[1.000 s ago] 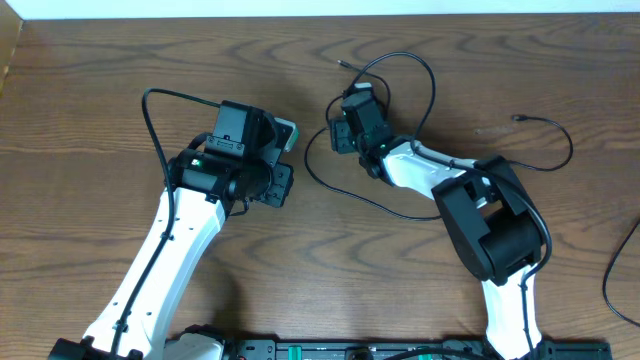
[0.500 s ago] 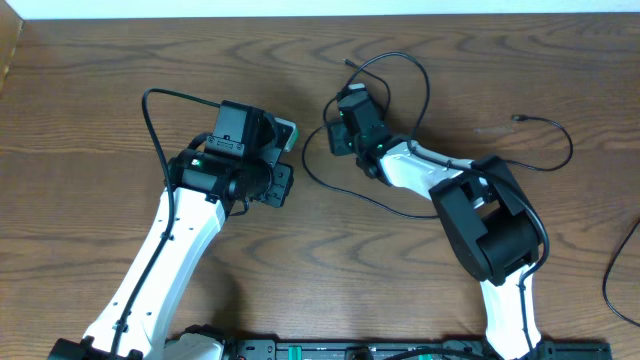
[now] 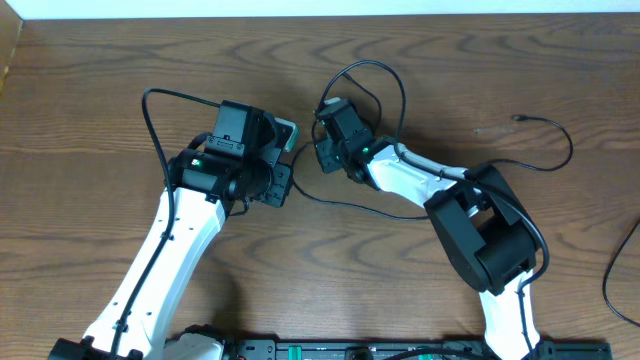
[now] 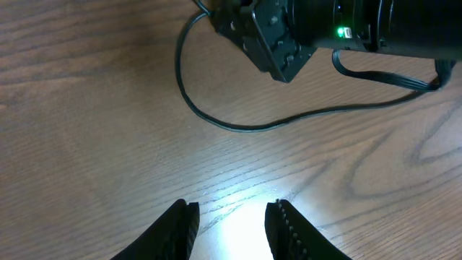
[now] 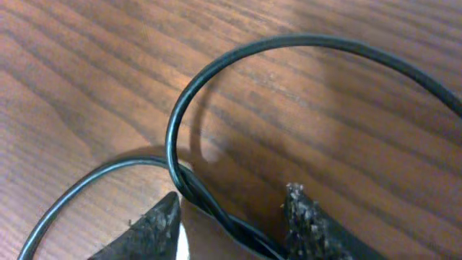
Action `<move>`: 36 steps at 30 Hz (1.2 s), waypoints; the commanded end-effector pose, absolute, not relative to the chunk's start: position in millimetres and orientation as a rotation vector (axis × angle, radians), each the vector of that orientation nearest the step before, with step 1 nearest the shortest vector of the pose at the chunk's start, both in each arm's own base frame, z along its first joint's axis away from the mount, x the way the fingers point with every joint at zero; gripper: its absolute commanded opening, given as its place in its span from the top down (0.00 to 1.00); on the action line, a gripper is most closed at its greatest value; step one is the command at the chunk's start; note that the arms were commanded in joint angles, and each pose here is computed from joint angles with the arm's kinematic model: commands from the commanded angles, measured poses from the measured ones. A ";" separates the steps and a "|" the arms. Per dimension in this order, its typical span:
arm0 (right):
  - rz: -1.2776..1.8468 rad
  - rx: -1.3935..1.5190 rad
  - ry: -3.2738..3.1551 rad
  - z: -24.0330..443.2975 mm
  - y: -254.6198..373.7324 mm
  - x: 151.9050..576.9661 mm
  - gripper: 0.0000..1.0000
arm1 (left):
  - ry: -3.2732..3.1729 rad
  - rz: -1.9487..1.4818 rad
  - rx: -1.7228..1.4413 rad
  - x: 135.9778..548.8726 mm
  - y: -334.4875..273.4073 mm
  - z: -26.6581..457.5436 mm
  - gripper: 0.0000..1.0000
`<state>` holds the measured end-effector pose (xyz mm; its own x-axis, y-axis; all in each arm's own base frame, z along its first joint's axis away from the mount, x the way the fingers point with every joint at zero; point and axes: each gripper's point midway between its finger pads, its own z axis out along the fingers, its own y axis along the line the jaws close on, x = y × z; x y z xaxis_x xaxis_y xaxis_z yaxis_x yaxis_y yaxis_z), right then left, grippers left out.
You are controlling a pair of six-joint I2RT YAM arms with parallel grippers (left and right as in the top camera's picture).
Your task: Untangle cables
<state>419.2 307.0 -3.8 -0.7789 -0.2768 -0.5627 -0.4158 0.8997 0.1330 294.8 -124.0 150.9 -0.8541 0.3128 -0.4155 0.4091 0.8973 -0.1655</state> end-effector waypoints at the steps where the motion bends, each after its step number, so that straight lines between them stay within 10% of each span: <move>1: 0.270 -0.581 2.814 -97.3 275.0 350.2 0.52 | 2.692 -0.374 0.525 291.3 -126.1 147.5 0.64; 10: 0.225 -0.629 2.876 -102.3 264.3 335.9 0.98 | 2.688 -0.366 0.535 291.7 -125.5 147.5 0.63; 23: 0.258 -0.603 2.871 -88.4 268.3 336.8 0.99 | 2.689 -0.367 0.535 291.6 -125.6 147.5 0.64; 36: 0.412 -0.583 2.484 80.6 293.0 375.4 0.99 | 2.689 -0.367 0.535 291.6 -125.6 147.5 0.64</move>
